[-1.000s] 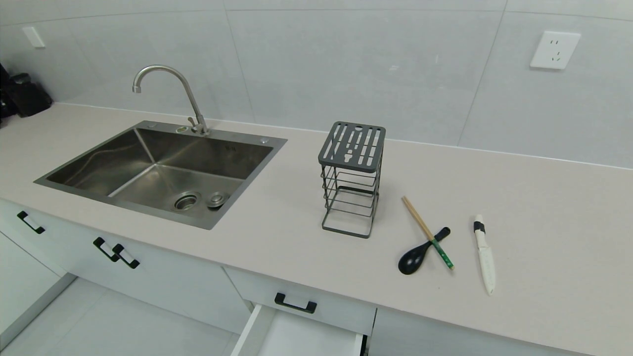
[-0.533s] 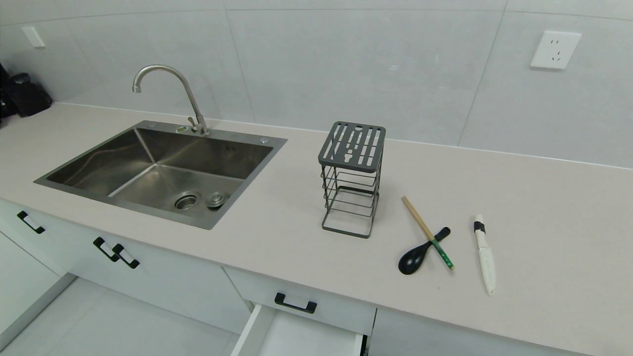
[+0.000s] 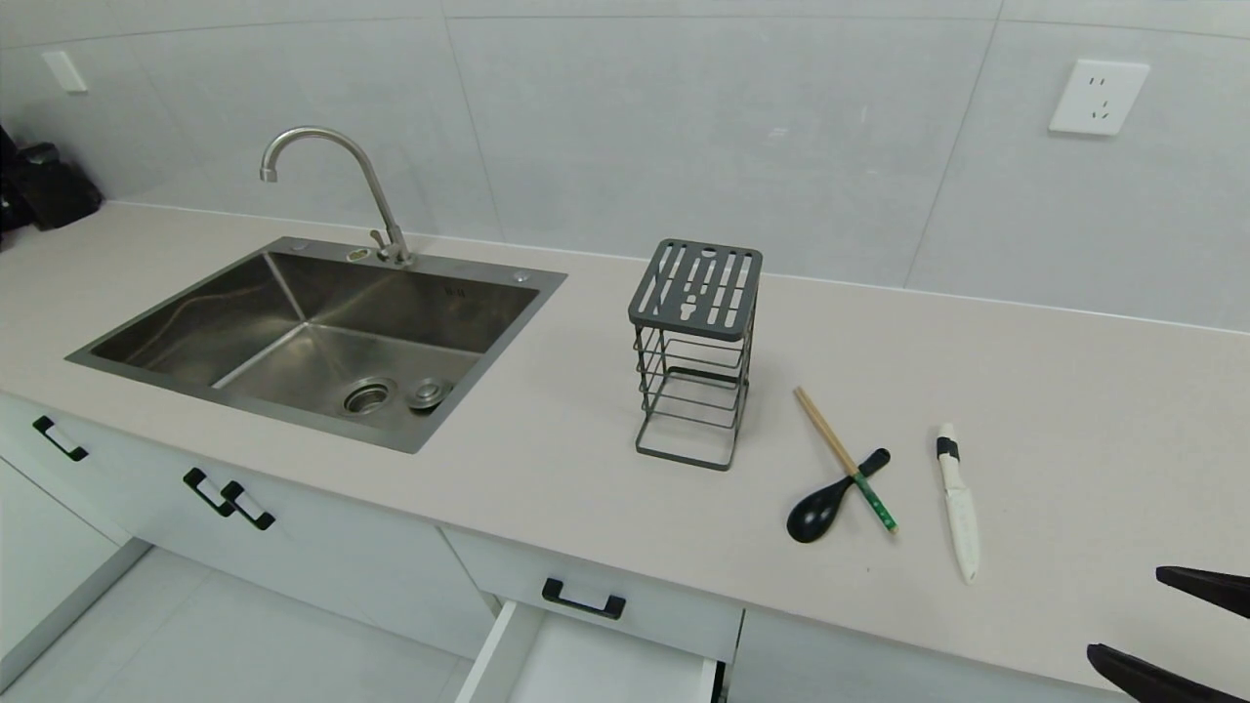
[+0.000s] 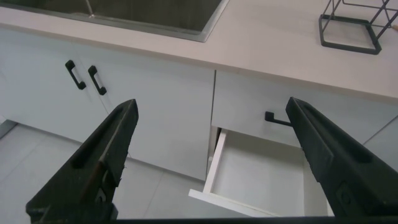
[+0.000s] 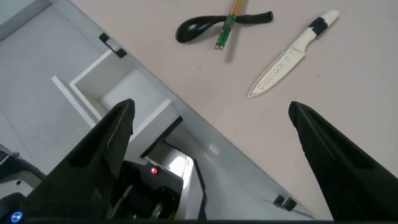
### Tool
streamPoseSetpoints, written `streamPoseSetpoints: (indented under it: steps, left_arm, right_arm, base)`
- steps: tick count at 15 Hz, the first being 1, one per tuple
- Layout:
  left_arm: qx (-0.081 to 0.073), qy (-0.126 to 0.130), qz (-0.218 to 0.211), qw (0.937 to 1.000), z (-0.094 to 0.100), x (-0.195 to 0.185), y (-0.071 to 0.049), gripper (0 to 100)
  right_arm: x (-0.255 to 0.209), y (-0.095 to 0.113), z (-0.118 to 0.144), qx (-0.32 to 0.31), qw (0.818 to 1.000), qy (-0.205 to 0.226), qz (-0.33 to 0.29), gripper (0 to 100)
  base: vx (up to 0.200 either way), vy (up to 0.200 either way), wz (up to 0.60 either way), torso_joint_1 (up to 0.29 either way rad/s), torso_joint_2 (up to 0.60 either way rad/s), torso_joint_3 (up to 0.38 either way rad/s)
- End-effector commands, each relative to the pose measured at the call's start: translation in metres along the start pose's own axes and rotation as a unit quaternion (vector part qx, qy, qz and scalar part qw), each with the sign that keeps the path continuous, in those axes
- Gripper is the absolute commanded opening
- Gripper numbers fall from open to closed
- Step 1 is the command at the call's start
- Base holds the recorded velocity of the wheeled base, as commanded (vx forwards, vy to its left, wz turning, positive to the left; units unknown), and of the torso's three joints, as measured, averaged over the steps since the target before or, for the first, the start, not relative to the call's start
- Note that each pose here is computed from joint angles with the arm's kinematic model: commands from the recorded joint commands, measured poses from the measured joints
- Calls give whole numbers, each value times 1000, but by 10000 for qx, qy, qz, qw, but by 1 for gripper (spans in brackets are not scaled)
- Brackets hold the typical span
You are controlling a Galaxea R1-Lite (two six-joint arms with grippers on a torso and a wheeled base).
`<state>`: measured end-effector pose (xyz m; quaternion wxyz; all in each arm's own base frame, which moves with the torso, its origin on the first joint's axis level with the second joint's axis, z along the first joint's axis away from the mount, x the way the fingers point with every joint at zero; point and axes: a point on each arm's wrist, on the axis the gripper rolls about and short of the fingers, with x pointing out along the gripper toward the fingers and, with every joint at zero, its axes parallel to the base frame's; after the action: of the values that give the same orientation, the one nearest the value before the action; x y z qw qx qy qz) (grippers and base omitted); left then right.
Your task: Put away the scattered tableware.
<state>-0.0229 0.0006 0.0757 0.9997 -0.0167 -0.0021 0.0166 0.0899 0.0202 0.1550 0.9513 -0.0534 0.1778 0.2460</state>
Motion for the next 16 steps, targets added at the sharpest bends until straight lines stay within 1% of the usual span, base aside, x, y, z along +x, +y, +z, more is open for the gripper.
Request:
streamPoseSetpoints:
  steps: [1,2,4,6,8,11,12,15,16]
  left_arm:
    - [-2,3,3,10000,0,0,0,100]
    - [-2,3,3,10000,0,0,0,100]
    - [-2,2,11,10000,0,0,0,100]
    - [-2,2,11,10000,0,0,0,100]
    - [-2,2,11,10000,0,0,0,100]
    - [-1,10,11,10000,0,0,0,100]
    - [-2,3,3,10000,0,0,0,100]
    - [-2,3,3,10000,0,0,0,100]
    - [-2,2,11,10000,0,0,0,100]
  right_arm:
    - [14,-5,-1,-30,9994,338,64,100]
    - [17,-6,3,-142,9993,344,69,100]
    - [22,-9,23,-391,9991,144,98,100]
    - [25,-7,38,-508,9985,-5,219,100]
    - [31,-5,46,-574,9977,-18,366,100]
    - [50,-4,51,-601,9968,219,489,100]
    - [58,0,54,-665,9961,297,494,100]
    - [84,3,71,-730,9948,371,607,100]
    - [89,3,69,-692,9946,470,620,100]
  base:
    - [0,0,0,0,0,0]
    - [0,0,0,0,0,0]
    - [0,0,0,0,0,0]
    - [0,0,0,0,0,0]
    - [0,0,0,0,0,0]
    - [0,0,0,0,0,0]
    - [0,0,0,0,0,0]
    - [0,0,0,0,0,0]
    - [0,0,0,0,0,0]
